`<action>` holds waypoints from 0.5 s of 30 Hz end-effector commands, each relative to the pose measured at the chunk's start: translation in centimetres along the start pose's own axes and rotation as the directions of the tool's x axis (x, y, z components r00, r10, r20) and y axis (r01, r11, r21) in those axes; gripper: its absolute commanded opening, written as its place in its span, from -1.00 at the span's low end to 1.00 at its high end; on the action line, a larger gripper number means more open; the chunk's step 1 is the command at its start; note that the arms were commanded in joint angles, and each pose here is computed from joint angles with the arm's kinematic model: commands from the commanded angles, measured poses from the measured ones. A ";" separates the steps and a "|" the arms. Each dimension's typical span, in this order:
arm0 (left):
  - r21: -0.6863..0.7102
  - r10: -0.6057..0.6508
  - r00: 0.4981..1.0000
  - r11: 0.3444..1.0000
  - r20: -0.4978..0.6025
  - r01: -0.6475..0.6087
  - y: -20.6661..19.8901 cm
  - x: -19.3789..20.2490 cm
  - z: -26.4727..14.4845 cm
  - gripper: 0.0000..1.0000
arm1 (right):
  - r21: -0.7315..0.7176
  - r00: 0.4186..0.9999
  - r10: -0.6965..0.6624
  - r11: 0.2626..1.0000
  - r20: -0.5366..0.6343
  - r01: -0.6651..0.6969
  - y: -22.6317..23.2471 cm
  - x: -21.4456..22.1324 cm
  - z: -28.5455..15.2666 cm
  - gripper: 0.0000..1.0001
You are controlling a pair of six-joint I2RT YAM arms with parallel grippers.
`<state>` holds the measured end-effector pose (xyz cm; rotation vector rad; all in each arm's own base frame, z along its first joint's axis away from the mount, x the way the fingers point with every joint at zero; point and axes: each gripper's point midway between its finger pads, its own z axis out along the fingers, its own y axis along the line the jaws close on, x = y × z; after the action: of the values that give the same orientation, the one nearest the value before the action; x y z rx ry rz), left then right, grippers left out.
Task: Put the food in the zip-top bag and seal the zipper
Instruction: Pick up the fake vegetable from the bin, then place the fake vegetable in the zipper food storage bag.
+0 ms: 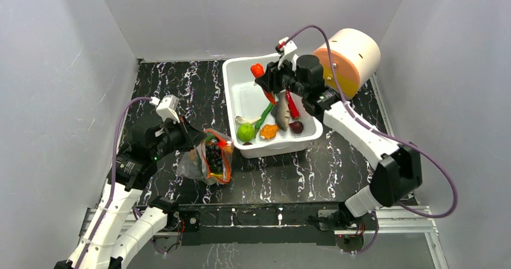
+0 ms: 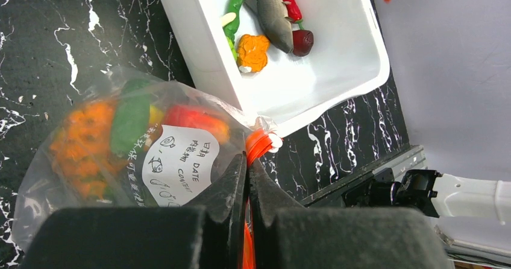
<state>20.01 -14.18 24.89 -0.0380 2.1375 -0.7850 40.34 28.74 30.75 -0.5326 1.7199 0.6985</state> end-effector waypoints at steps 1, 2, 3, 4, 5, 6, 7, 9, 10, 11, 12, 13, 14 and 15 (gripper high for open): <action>0.090 -0.010 0.998 0.996 0.056 0.004 -2.8 -2.4 -1.1 -1.00 | -0.175 0.976 -0.094 0.976 0.195 0.129 5.8 -4.7 -4.1 -0.57; 0.094 -0.014 0.998 0.996 0.057 0.008 -2.9 -2.5 -1.2 -1.00 | -0.178 0.977 -0.087 0.976 0.195 0.123 6.2 -4.7 -4.9 -0.57; 0.096 -0.018 0.998 0.995 0.056 0.013 -3.0 -2.4 -1.2 -1.00 | -0.181 0.979 -0.072 0.978 0.190 0.107 6.7 -4.5 -5.5 -0.58; 0.096 -0.024 0.998 0.995 0.052 0.019 -3.0 -2.4 -1.2 -1.00 | -0.186 0.982 -0.045 0.979 0.184 0.080 7.4 -4.4 -6.1 -0.58; 0.099 -0.032 0.998 0.995 0.049 0.027 -3.0 -2.2 -1.2 -1.00 | -0.189 0.984 -0.022 0.981 0.177 0.055 8.1 -4.2 -6.7 -0.59; 0.104 -0.037 0.998 0.994 0.044 0.032 -3.0 -2.1 -1.1 -1.00 | -0.189 0.988 0.010 0.982 0.156 0.020 8.8 -3.6 -7.0 -0.59; 0.109 -0.040 0.998 0.993 0.043 0.035 -3.0 -2.0 -1.1 -1.00 | -0.169 0.989 0.051 0.985 0.140 -0.027 9.1 -3.1 -7.2 -0.60; 0.107 -0.046 0.998 0.993 0.043 0.041 -2.9 -1.8 -1.1 -1.00 | -0.168 0.985 0.141 0.978 0.095 -0.124 10.5 -2.1 -7.6 -0.61; 0.104 -0.049 0.998 0.994 0.041 0.045 -2.8 -1.7 -1.0 -1.00 | -0.173 0.982 0.178 0.971 0.070 -0.164 11.2 -1.5 -7.8 -0.62; 0.103 -0.052 0.998 0.994 0.042 0.047 -2.8 -1.7 -1.0 -1.00 | -0.180 0.978 0.207 0.964 0.040 -0.196 12.0 -0.9 -8.0 -0.63; 0.104 -0.055 0.998 0.993 0.043 0.050 -2.8 -1.8 -1.0 -1.00 | -0.193 0.974 0.226 0.956 0.000 -0.222 13.2 -0.1 -8.2 -0.63; 0.104 -0.057 0.997 0.993 0.042 0.053 -2.9 -1.8 -1.0 -1.00 | -0.195 0.968 0.249 0.948 -0.028 -0.250 14.0 0.4 -8.4 -0.63; 0.103 -0.061 0.997 0.993 0.042 0.057 -2.9 -1.8 -1.0 -1.00 | -0.189 0.960 0.274 0.941 -0.053 -0.279 14.7 0.9 -8.6 -0.63; 0.102 -0.064 0.997 0.993 0.044 0.059 -2.9 -1.9 -1.1 -1.00 | -0.187 0.951 0.299 0.932 -0.080 -0.309 15.4 1.4 -8.9 -0.61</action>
<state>19.78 -14.84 25.82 -0.0814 2.1366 -0.8543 25.64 32.98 34.72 -0.5378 1.6859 1.0246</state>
